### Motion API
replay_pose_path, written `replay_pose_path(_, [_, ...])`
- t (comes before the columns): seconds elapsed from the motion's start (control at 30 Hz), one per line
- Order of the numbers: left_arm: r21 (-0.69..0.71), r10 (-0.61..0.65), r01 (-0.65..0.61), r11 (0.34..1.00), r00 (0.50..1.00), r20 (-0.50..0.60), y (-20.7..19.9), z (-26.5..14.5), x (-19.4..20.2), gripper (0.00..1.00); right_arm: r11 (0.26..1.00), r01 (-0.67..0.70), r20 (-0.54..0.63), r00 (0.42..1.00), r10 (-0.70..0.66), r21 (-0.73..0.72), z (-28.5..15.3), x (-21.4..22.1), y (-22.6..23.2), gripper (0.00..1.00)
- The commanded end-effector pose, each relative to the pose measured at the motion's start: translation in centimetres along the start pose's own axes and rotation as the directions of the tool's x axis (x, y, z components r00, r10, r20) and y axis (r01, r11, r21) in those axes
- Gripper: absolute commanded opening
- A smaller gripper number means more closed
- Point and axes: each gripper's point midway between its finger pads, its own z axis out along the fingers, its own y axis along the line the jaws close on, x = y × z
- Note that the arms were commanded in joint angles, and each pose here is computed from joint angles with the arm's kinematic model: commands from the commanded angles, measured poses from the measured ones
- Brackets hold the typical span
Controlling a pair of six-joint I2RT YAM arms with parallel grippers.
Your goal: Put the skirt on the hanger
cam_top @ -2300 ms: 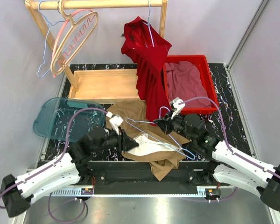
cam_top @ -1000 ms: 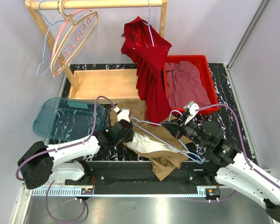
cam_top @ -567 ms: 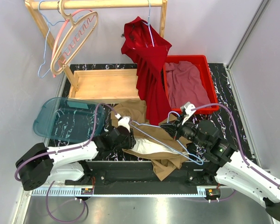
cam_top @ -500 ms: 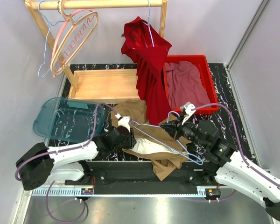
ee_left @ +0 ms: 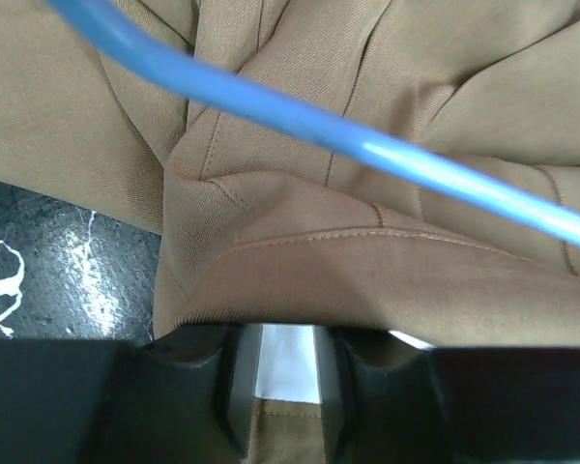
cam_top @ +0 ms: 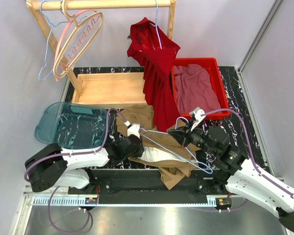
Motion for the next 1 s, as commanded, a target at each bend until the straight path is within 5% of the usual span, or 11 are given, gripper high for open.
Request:
replay_pose_path(0.0, [-0.033, -0.004, 0.006, 0.999, 0.997, 0.075, -0.2, 0.5, -1.7, 0.24, 1.000, -0.002, 0.065, 0.998, 0.003, -0.011, 0.0, -1.7, 0.4, 0.00])
replay_pose_path(0.03, [-0.038, 0.000, 0.003, 0.999, 0.997, 0.074, -0.3, 0.5, -1.8, 0.12, 1.000, -0.003, 0.064, 0.998, 0.003, -0.009, 0.0, -1.7, 0.3, 0.00])
replay_pose_path(0.1, [-0.069, 0.011, -0.006, 0.998, 0.997, 0.072, 0.1, 0.3, -1.9, 0.09, 1.000, -0.003, 0.059, 0.998, 0.003, -0.007, 0.0, -1.5, 0.3, 0.00])
replay_pose_path(0.4, [-0.060, 0.035, -0.029, 0.998, 0.993, 0.112, -0.1, -2.0, -3.8, 0.12, 1.000, -0.004, 0.059, 0.998, 0.004, 0.005, 0.1, -1.4, 0.0, 0.00])
replay_pose_path(0.8, [-0.043, 0.025, -0.020, 0.999, 0.993, 0.112, -0.3, -2.0, -3.6, 0.03, 1.000, -0.013, 0.061, 0.998, 0.013, 0.004, 0.0, -1.3, 0.1, 0.00])
replay_pose_path(0.97, [-0.029, 0.013, -0.010, 1.000, 0.993, 0.118, -0.7, -1.5, -3.7, 0.27, 1.000, -0.016, 0.055, 0.998, 0.016, 0.001, 0.1, -1.2, 0.1, 0.00])
